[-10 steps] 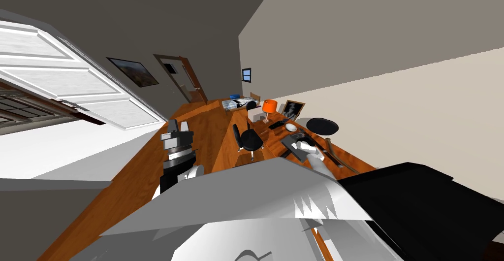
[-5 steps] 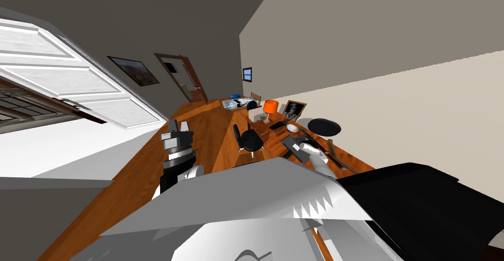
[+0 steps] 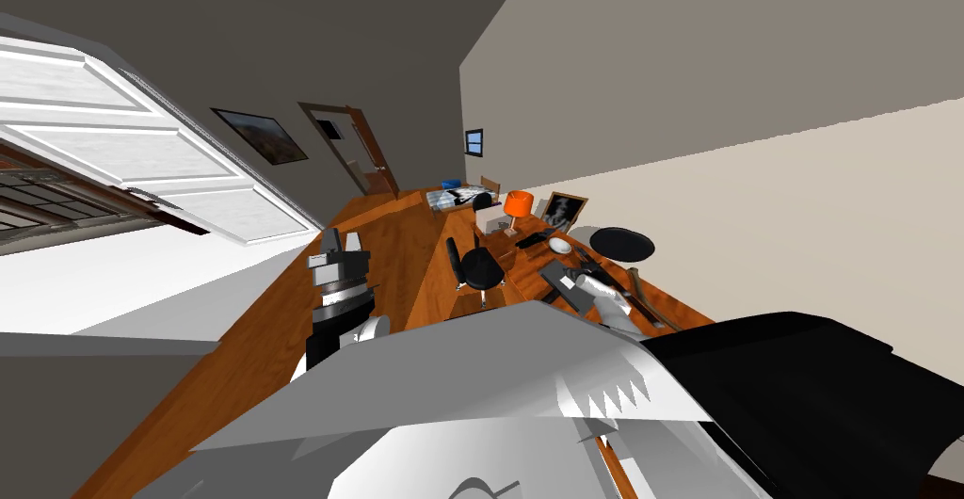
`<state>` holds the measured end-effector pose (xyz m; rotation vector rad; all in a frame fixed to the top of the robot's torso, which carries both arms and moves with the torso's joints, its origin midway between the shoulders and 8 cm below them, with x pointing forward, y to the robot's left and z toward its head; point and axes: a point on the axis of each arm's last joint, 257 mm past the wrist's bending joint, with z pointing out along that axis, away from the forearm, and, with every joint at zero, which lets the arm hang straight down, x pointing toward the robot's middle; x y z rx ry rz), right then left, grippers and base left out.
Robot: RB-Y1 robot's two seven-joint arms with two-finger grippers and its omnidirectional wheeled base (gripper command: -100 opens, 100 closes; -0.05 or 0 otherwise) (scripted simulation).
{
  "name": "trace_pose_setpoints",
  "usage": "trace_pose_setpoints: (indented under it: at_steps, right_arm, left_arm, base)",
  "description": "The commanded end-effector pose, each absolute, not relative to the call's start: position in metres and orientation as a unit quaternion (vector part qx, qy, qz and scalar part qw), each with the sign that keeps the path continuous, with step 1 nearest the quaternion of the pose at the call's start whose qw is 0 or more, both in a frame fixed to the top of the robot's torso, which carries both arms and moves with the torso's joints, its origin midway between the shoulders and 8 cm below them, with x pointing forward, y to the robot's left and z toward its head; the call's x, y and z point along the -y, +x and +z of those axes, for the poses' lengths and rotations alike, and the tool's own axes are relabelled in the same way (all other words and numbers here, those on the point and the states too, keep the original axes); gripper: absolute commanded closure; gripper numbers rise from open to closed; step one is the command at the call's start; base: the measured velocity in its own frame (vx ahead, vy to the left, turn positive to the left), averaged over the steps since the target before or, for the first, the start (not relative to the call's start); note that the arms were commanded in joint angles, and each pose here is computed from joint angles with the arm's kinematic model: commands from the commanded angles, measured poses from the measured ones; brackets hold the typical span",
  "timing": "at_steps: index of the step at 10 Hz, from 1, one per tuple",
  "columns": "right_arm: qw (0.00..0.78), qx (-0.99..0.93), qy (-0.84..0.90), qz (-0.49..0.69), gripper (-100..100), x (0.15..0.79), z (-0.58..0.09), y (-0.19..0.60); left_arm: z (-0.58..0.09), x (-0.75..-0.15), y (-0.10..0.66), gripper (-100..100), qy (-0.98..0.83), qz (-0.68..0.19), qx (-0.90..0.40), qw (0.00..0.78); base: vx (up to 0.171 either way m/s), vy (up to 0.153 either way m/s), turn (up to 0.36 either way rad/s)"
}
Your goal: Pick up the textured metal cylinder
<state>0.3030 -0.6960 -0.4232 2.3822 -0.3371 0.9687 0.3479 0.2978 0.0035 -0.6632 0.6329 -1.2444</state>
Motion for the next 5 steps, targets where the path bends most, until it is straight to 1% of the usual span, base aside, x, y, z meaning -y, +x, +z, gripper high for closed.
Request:
trace_pose_setpoints:
  at_steps: [1, 5]
  right_arm:
    - [0.265, 0.136, 0.89, 0.346, -100, 0.6953, -0.4351, 0.2901]
    - [0.265, 0.136, 0.89, 0.346, -100, 0.6953, -0.4351, 0.2901]
  left_arm:
    - [0.0035, -0.2978, 0.3479, 0, -0.3, -0.562, -0.286, 0.716]
    - [0.0035, -0.2978, 0.3479, 0, -0.3, -0.562, -0.286, 0.716]
  base:
    - [-0.003, 0.011, -0.031]
    - [0.0, -0.001, 0.004]
